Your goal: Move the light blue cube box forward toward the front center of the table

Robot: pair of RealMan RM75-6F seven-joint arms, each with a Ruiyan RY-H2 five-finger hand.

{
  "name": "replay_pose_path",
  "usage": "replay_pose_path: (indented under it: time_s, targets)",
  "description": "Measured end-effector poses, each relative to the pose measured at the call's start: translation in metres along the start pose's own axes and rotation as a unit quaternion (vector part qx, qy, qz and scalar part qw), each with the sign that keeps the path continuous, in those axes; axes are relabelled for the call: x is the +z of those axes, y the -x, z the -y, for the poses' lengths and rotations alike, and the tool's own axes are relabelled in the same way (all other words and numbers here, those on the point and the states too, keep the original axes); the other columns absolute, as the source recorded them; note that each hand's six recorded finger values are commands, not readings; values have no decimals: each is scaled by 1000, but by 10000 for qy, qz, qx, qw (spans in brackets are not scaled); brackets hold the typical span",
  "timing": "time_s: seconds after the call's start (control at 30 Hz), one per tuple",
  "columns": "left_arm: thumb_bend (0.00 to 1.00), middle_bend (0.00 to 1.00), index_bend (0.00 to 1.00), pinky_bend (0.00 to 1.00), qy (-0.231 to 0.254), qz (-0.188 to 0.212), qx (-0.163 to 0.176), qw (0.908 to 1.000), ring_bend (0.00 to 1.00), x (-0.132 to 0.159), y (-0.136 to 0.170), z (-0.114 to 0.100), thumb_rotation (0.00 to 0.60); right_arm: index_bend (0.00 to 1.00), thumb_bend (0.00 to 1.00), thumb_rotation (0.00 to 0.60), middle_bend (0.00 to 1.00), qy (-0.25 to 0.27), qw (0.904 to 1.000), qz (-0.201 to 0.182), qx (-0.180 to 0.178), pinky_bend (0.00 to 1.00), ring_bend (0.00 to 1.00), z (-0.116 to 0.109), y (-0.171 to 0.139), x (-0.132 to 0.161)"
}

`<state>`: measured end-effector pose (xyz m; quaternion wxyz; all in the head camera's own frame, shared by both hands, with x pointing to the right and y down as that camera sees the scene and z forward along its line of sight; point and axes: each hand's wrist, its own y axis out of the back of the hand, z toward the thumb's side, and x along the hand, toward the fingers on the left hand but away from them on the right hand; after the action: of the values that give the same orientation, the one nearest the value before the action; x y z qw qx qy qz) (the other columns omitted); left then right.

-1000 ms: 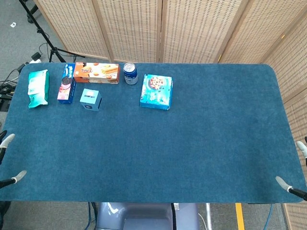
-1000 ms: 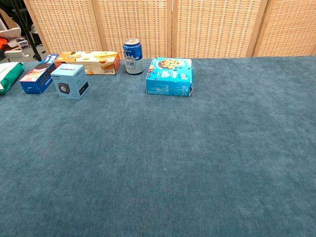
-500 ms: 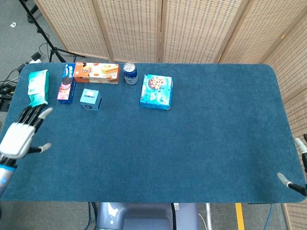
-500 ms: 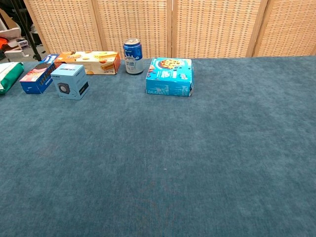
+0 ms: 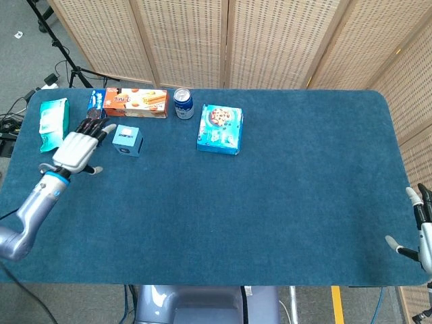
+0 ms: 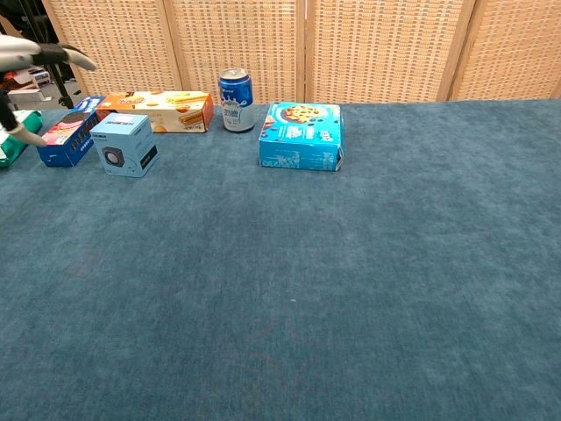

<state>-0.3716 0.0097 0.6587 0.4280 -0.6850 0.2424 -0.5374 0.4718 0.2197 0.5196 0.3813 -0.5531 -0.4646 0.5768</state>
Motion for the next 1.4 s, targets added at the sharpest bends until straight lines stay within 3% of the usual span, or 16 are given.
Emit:
replay_pose_path:
  time_s: [0.5,0.63,0.73,0.87,0.97,1.1,1.4]
  targets:
    - [41,0,0,0,-296,-370,-549,9974,0,22,-88,24,600,0,0,600,0,-118,9995,284,54,0,0,7,11,-9]
    - [100,9,36,9,-416,-437,-688,9958,0,27,-99,30,600,0,0,600,0,-127,9992,356,96,0,0,10,14,-12]
    - [171,146,141,120,-461,-483,-708,9953,37,29,-105,32,600,0,0,600,0,-117,9992,374,100,0,0,10,15,-13]
    - [192,396,307,283,-511,-517,-691,9950,230,30,-109,35,600,0,0,600,0,-104,9992,383,103,0,0,10,15,-13]
    - [195,499,390,342,-495,-521,-648,9953,323,31,-110,35,600,0,0,600,0,-80,9992,378,89,0,0,10,16,-13]
    - [196,539,442,369,-538,-506,-530,9959,360,26,-107,32,600,0,0,600,0,-25,9994,341,77,0,0,9,15,-12]
    - [205,539,444,369,-261,-285,-323,9987,358,19,-88,15,600,0,0,600,0,104,9997,241,-3,0,0,3,10,-10]
